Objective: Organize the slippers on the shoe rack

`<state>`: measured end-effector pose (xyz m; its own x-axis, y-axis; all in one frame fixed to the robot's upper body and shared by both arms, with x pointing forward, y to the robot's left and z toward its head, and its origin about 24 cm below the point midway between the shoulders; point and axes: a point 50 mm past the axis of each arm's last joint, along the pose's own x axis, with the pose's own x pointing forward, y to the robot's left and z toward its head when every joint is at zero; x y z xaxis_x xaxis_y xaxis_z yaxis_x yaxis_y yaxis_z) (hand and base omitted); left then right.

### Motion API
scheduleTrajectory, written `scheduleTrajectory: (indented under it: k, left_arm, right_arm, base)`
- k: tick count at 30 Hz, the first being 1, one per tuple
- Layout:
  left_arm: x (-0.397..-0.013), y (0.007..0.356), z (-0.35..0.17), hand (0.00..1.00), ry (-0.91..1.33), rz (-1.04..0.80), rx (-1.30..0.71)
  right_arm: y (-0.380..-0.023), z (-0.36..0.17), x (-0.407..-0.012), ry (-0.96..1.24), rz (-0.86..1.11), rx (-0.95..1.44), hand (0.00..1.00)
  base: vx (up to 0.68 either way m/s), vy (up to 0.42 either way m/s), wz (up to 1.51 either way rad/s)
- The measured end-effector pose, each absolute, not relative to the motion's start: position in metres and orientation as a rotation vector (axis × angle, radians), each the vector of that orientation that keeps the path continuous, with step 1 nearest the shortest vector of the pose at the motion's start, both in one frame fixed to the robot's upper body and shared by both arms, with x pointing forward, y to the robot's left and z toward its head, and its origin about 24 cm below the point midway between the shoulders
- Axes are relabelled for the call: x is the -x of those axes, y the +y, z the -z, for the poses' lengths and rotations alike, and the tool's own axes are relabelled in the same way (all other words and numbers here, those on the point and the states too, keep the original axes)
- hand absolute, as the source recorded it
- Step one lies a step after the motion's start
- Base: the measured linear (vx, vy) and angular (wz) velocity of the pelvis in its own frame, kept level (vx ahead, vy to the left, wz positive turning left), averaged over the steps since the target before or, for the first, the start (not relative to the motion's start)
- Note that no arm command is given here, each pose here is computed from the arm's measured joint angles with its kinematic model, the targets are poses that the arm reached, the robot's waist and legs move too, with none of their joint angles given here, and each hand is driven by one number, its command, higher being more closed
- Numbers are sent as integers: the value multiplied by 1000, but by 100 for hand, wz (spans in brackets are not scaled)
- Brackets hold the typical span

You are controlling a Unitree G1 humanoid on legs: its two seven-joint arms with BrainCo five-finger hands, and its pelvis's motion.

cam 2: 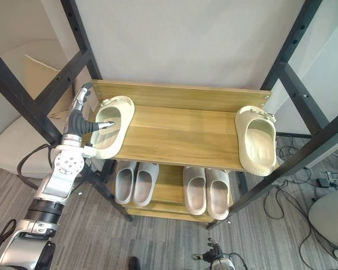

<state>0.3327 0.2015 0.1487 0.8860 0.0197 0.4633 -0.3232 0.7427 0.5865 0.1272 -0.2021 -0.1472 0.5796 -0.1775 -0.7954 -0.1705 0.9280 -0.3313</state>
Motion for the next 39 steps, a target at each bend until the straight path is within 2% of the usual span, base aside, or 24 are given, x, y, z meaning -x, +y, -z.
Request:
scheduleTrajectory:
  k: [12,20,25,30,31,39]
  left_arm:
    - [-350,229,-155,0,-354,-196,-988]
    - [-357,228,-159,0,-344,-183,-1141]
    - [-366,223,-170,0,-361,-190,-1185]
    - [-382,225,-194,0,-335,-277,-1181]
    - [-382,225,-196,100,-338,-283,-1180]
    - [-388,225,-224,100,-375,-362,-1124]
  right_arm:
    - [-203,147,-120,953,25,363,0]
    - [-204,147,-116,954,11,351,0]
    - [-203,145,-120,929,15,333,0]
    - [-194,138,-132,860,-15,322,0]
    - [-193,138,-133,858,-16,320,0]
    - [-189,133,-137,815,-13,298,0]
  base:
    - [-75,-18,-9]
    - [-5,-13,0]
    - [-53,0,3]
    - [-136,6,-7]
    - [-168,24,-14]
    - [-88,41,-14]
